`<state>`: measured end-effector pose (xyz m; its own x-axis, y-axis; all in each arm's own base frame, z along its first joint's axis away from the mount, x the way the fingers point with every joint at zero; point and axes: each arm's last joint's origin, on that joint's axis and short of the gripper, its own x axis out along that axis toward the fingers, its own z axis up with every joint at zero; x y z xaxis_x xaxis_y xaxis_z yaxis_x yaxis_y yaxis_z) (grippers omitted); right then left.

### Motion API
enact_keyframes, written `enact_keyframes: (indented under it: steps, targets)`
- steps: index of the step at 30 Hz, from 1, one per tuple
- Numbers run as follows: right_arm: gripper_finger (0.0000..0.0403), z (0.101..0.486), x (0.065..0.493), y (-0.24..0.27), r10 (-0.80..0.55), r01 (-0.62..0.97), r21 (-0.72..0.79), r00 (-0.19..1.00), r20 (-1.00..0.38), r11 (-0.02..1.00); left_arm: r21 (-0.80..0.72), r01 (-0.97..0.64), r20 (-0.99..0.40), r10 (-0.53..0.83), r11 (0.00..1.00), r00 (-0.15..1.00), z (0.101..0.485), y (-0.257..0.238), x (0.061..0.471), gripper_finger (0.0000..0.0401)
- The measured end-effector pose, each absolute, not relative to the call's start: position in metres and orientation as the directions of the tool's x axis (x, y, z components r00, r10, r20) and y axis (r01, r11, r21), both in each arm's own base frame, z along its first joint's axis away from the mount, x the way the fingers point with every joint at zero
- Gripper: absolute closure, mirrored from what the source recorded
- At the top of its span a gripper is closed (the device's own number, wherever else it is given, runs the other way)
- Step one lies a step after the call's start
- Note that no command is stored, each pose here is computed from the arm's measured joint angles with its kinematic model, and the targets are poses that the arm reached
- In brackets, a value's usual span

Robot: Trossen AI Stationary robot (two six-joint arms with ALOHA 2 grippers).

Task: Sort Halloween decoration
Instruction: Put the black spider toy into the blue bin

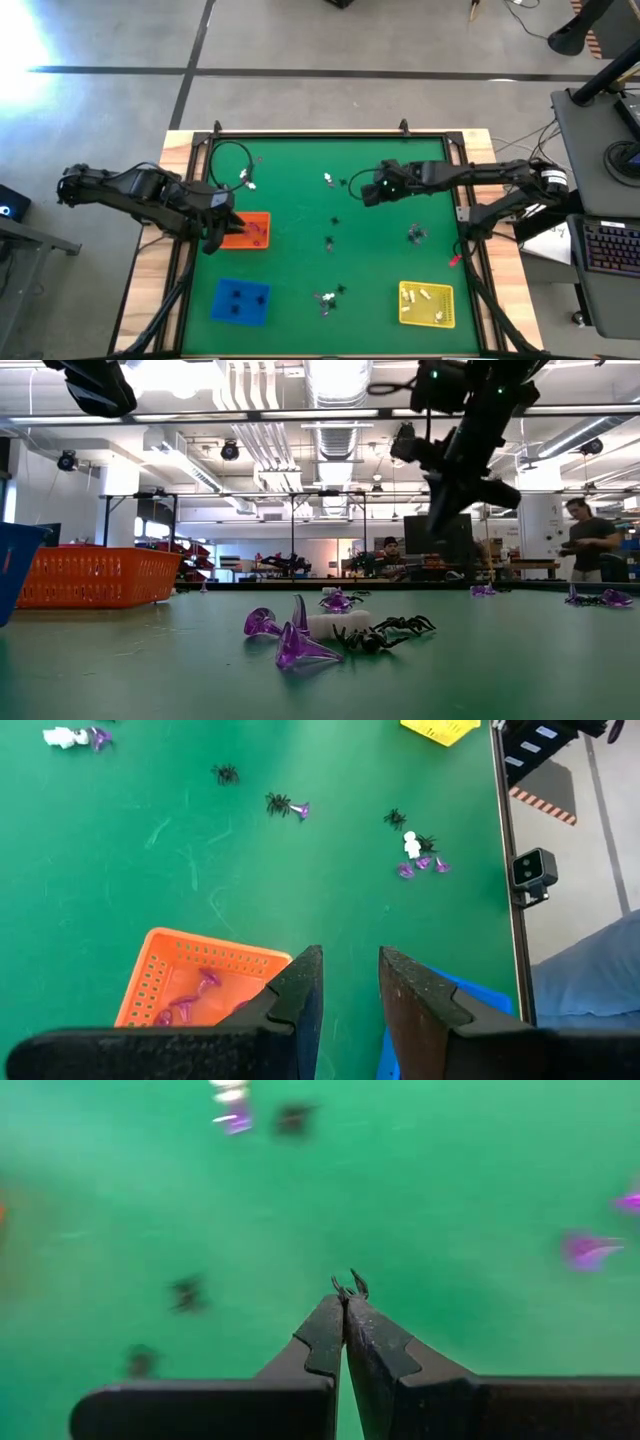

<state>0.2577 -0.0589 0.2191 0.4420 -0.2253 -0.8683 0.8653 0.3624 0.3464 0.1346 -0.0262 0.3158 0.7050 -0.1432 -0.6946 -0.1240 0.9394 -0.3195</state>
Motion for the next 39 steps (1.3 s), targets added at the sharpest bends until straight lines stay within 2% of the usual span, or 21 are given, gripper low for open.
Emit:
enact_keyframes:
  steps: [9, 21, 23, 28, 35, 39]
  targets:
    - [0.0394, 0.224, 0.290, -0.028, -0.183, 0.726, 0.550, 0.658, -0.731, 0.413, -0.298, -0.084, -0.681, -0.150, 0.951, 0.716, 0.318, -0.026, 0.131, 0.0319]
    - [0.0394, 0.243, 0.332, -0.004, -0.130, 0.372, 0.787, 0.925, -0.356, 0.492, -0.271, 0.005, -0.634, -0.182, 0.963, 0.752, 0.325, -0.024, 0.117, 0.0319]
    - [0.0394, 0.245, 0.339, -0.001, -0.122, 0.325, 0.790, 0.944, -0.307, 0.519, -0.272, 0.012, -0.621, -0.185, 0.962, 0.762, 0.326, -0.023, 0.114, 0.0319]
    - [0.0394, 0.253, 0.369, 0.002, -0.110, 0.293, 0.755, 0.953, -0.283, 0.586, -0.277, 0.028, -0.594, -0.194, 0.960, 0.781, 0.329, -0.022, 0.106, 0.0319]
    - [0.0394, 0.271, 0.423, 0.017, 0.008, 0.154, 0.709, 0.976, -0.219, 0.688, -0.383, 0.062, -0.580, -0.292, 0.922, 0.760, 0.330, -0.024, 0.103, 0.0319]
    - [0.0394, 0.287, 0.448, 0.029, 0.082, 0.048, 0.674, 0.984, -0.159, 0.737, -0.393, 0.065, -0.571, -0.299, 0.917, 0.764, 0.331, -0.024, 0.100, 0.0319]
